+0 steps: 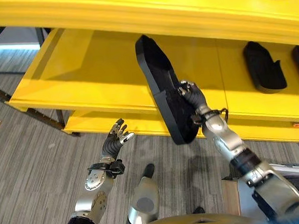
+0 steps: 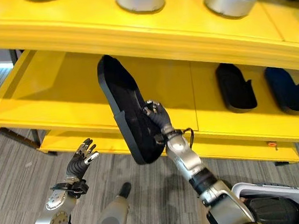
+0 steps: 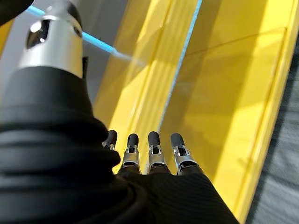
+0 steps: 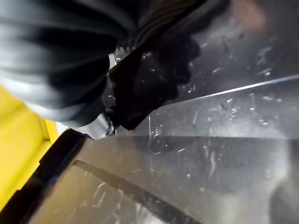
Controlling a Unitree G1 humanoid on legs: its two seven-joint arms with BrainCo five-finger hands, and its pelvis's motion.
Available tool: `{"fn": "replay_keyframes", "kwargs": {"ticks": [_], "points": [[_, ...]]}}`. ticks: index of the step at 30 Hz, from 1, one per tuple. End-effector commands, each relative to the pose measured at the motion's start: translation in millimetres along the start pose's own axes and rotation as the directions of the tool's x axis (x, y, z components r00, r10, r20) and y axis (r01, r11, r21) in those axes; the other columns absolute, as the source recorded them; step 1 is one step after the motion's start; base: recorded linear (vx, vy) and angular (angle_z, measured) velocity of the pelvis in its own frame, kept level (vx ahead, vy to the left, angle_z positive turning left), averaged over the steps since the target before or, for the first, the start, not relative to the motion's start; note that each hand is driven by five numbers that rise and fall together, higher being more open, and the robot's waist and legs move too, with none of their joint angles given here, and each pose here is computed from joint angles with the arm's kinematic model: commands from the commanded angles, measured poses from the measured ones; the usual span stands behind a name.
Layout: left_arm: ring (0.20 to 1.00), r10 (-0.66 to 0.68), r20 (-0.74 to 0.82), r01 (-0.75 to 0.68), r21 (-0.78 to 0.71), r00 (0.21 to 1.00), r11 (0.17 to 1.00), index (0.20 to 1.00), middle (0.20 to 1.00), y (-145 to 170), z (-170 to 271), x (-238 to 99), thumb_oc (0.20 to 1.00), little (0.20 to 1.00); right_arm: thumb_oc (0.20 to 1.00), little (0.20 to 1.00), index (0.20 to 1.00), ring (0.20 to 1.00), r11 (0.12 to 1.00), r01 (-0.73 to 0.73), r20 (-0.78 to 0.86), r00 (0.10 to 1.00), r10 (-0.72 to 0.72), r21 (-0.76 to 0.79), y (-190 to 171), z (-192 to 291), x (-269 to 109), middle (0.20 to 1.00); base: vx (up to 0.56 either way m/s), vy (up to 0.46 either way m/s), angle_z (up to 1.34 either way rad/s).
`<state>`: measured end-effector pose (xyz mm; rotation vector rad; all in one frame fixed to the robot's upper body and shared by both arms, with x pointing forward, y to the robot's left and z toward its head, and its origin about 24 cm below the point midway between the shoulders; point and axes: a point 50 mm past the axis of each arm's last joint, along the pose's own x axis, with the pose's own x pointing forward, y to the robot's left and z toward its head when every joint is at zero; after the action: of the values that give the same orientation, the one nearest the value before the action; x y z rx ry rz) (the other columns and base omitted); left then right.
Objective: Move parts from the plastic box to the shelf.
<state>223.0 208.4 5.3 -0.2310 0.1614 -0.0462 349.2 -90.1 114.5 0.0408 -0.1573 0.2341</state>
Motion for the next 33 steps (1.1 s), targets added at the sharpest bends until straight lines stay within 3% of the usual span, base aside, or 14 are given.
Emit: {"fn": "replay_keyframes", "kwargs": {"ticks": [1, 8, 15, 17, 33], "points": [[1.0, -0.081, 0.086, 0.08, 0.017, 0.993, 0.997, 1.0, 1.0, -9, 23, 1, 1.0, 1.0, 0.2, 0.2, 0.2, 0.2, 0.998, 0.058, 0.224, 0.973, -0.054, -0.008, -5, 60, 25, 0.2, -0.04, 0.004, 0.09], [1.0, -0.142, 0.122, 0.141, 0.018, 0.982, 0.99, 1.0, 1.0, -19, 36, 8, 1.0, 1.0, 0.2, 0.2, 0.2, 0.2, 0.978, 0.209, 0.308, 0.931, -0.197, -0.005, -27, 123, 64, 0.2, -0.02, -0.01, 0.08], [1.0, -0.196, 0.146, 0.19, 0.049, 0.97, 0.98, 1.0, 1.0, -30, 45, 15, 1.0, 1.0, 0.2, 0.2, 0.2, 0.2, 0.934, 0.354, 0.412, 0.86, -0.302, -0.055, -55, 183, 74, 0.2, -0.05, 0.031, 0.06], [1.0, -0.208, 0.151, 0.202, 0.059, 0.966, 0.978, 1.0, 1.0, -33, 47, 16, 1.0, 1.0, 0.2, 0.2, 0.2, 0.2, 0.899, 0.411, 0.453, 0.837, -0.306, -0.152, -61, 196, 74, 0.2, -0.03, 0.022, 0.04], [1.0, -0.278, 0.2, 0.267, 0.078, 0.94, 0.96, 1.0, 1.0, -55, 57, 27, 1.0, 1.0, 0.2, 0.2, 0.2, 0.2, 0.75, 0.635, 0.439, 0.737, -0.514, -0.189, -125, 226, 65, 0.2, -0.01, 0.008, 0.01]]}}
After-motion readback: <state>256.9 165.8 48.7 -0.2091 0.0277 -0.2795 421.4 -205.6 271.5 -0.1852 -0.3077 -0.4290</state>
